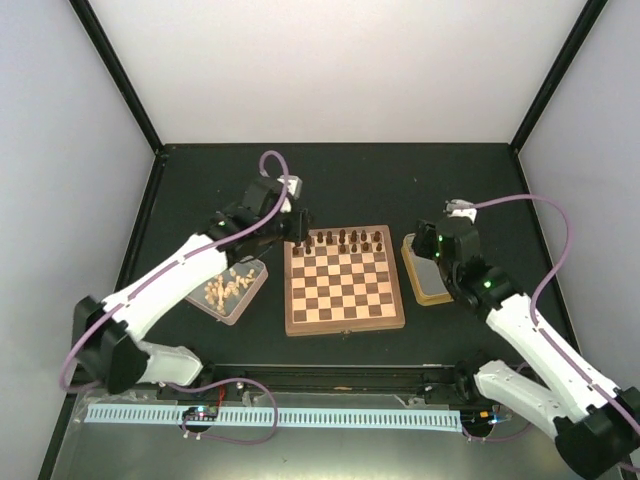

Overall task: Set up the chess pieces on the board
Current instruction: Adjust the storage box at the center of the board.

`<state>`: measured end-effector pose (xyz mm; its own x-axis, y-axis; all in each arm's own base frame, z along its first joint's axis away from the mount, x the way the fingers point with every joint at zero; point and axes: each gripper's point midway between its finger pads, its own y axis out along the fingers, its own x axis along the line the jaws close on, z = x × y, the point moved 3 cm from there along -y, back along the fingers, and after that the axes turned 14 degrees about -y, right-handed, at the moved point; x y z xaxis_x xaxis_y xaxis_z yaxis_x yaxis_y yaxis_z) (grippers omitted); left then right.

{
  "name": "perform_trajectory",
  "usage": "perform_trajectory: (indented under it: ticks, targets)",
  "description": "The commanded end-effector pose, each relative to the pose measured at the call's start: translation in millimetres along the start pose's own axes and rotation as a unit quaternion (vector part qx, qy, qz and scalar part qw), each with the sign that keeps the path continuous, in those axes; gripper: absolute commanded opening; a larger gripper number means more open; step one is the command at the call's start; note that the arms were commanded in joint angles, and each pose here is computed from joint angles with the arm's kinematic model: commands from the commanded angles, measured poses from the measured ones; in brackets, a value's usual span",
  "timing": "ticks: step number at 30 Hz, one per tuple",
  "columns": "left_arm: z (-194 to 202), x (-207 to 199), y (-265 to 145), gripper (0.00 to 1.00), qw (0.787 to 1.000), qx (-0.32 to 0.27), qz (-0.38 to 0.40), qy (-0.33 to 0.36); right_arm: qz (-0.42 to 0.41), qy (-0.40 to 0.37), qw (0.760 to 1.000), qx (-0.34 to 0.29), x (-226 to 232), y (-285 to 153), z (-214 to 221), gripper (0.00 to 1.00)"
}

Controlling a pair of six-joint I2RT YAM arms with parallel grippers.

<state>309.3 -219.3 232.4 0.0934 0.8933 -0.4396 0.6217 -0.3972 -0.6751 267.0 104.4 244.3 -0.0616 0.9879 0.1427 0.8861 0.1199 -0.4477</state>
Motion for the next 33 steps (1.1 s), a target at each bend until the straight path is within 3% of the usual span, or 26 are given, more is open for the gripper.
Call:
perform_trajectory:
  ticks: [1, 8, 14, 23, 29, 33]
  targets:
    - [-15, -16, -45, 0.54, 0.996, -0.045, 0.063, 0.046, 0.05, 0.003, 0.99, 0.128, -40, 14, 36, 0.57]
    - [-19, -28, -89, 0.58, 0.983, -0.098, 0.135, 0.069, 0.064, 0.004, 0.967, 0.246, -69, 43, 71, 0.56]
    - [-18, -32, -105, 0.63, 0.975, -0.12, 0.167, 0.082, 0.025, 0.003, 0.956, 0.292, -57, 65, 87, 0.55]
    - [-13, -32, -101, 0.64, 0.975, -0.109, 0.177, 0.078, 0.083, 0.115, 0.968, 0.206, -61, 101, 46, 0.62]
    - [-11, -31, -100, 0.64, 0.975, -0.108, 0.18, 0.073, 0.148, 0.179, 0.953, 0.195, -80, 131, 39, 0.65]
    - [-9, -31, -98, 0.64, 0.974, -0.107, 0.184, 0.07, 0.179, 0.194, 0.944, 0.199, -95, 141, 43, 0.62]
